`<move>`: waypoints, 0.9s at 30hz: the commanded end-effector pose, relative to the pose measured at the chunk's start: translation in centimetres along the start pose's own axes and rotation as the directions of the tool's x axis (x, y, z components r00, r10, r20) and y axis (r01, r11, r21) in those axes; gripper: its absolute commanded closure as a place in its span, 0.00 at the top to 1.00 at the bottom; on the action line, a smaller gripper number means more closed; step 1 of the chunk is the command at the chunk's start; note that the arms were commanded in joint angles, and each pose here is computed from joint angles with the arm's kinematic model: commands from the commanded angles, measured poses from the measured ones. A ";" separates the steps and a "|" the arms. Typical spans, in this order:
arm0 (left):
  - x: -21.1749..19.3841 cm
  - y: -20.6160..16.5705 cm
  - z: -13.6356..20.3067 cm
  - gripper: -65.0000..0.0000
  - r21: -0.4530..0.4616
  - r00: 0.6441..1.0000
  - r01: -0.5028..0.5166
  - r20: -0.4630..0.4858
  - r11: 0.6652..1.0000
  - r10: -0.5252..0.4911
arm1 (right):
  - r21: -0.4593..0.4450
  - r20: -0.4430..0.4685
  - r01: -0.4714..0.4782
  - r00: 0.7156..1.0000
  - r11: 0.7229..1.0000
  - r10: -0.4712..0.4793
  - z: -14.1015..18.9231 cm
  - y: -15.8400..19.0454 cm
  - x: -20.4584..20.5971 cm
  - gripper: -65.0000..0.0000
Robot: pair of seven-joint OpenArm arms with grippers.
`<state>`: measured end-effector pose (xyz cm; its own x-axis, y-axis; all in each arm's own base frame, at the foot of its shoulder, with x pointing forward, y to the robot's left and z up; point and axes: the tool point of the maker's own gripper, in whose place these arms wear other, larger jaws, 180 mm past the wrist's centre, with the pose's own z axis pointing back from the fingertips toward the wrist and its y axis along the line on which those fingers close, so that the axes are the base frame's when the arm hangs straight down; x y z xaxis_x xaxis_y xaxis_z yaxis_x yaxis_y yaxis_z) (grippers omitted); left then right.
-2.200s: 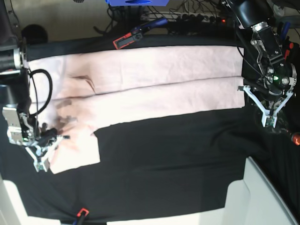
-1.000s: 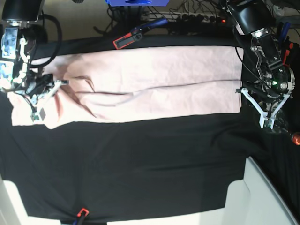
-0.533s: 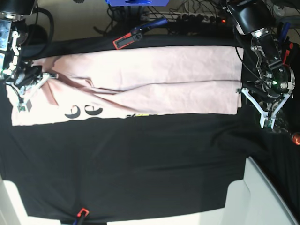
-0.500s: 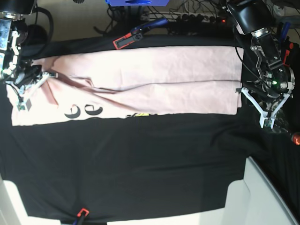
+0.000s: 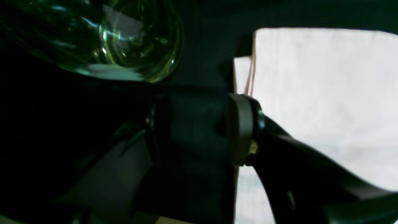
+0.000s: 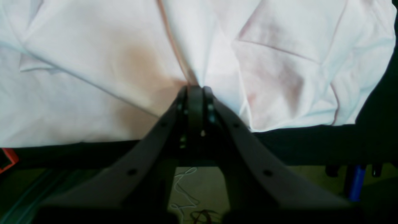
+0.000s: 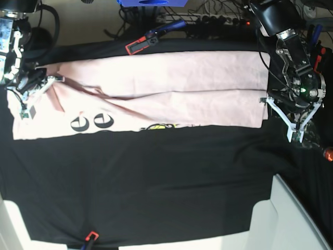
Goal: Fold the T-shirt properly
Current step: 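Pull the hem flap toward the shirt's collar end with the right gripper, then move the left gripper to the folded edge near the collar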
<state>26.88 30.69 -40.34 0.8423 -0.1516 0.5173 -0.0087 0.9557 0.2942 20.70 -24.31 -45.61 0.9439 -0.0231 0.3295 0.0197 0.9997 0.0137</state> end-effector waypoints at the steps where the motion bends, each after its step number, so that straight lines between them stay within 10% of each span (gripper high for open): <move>1: 2.4 0.2 0.7 0.43 0.006 0.997 0.005 0.073 1.000 -0.005 | -0.013 0.031 -0.004 1.000 1.000 0.004 0.5 -0.6 1.0 0.02; 10: 9.7 -6.0 3.8 0.43 -0.077 0.960 0.102 0.268 0.992 -0.078 | -0.038 0.072 -0.001 0.997 0.999 0.004 2.4 -1.0 2.3 0.70; 27: 5.6 -8.3 3.7 0.43 -0.130 0.978 0.092 0.198 0.987 -0.065 | -0.155 0.317 0.076 0.948 0.985 -0.023 8.2 -5.3 6.6 0.72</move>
<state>28.93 21.12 -38.00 0.7458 -0.2564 0.6148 0.1423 0.9630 0.2290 23.38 -29.42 -36.84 0.8129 -0.0635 0.5789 0.1449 0.9848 -0.0954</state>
